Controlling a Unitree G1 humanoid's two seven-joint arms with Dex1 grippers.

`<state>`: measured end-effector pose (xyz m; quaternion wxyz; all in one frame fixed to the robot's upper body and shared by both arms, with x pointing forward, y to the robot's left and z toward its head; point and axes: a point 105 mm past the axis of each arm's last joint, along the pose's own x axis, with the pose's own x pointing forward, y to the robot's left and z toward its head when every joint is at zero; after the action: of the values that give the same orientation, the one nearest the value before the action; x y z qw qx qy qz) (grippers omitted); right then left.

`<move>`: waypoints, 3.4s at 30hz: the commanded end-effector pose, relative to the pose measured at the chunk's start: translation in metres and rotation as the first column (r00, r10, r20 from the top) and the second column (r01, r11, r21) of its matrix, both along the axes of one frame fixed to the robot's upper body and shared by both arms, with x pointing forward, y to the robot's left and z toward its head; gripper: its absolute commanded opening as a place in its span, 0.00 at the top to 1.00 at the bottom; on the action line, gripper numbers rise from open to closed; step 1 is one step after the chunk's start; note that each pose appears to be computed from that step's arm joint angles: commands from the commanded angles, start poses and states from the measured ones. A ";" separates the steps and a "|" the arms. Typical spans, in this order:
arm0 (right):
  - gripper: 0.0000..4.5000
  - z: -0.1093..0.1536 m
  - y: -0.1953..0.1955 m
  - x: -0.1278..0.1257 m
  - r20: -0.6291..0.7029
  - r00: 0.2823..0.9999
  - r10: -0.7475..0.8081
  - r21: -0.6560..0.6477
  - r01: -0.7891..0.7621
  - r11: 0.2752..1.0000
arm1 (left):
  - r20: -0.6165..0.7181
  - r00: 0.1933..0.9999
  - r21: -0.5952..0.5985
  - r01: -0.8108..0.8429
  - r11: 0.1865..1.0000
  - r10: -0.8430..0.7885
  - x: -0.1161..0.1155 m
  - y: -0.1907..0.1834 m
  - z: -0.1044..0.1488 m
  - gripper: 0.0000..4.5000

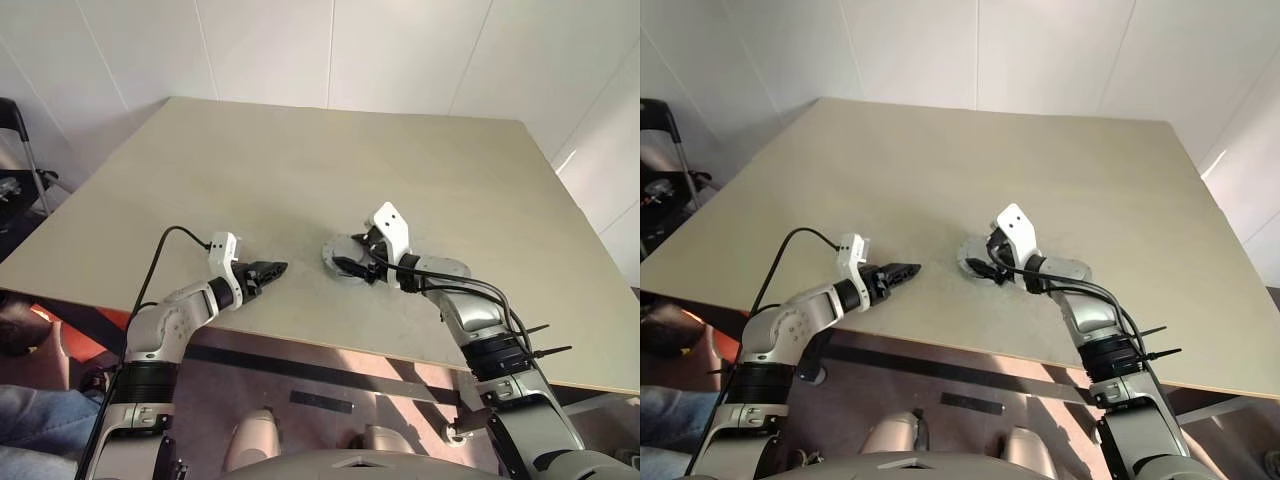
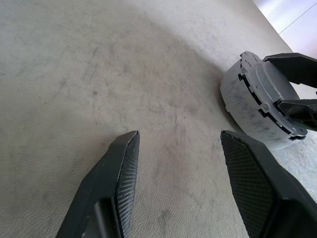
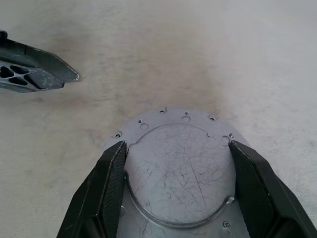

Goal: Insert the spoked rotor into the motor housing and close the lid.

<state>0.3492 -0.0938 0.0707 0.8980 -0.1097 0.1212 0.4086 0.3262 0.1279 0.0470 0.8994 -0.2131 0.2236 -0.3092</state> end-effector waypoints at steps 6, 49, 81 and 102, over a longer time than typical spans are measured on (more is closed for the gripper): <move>0.30 0.001 -0.005 -0.001 0.020 1.000 0.008 -0.041 -0.007 0.999 | 0.006 1.000 0.007 -0.003 1.000 0.003 0.000 0.001 0.002 0.39; 0.30 -0.013 -0.014 -0.001 -0.056 0.998 -0.031 -0.069 0.027 0.997 | 0.000 1.000 0.008 -0.001 1.000 0.001 -0.002 0.001 -0.001 0.39; 0.30 0.012 -0.022 0.016 -0.117 0.984 -0.137 0.057 0.144 0.988 | -0.010 1.000 0.002 -0.001 1.000 0.001 -0.004 -0.002 -0.003 0.39; 0.30 0.023 -0.005 -0.005 0.005 1.000 0.024 0.059 -0.024 0.998 | -0.011 1.000 0.006 -0.004 1.000 0.004 -0.003 -0.001 -0.003 0.39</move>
<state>0.3411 -0.1005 0.0750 0.8929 -0.0723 0.1431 0.4208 0.3236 0.1275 0.0463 0.9000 -0.2158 0.2213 -0.3074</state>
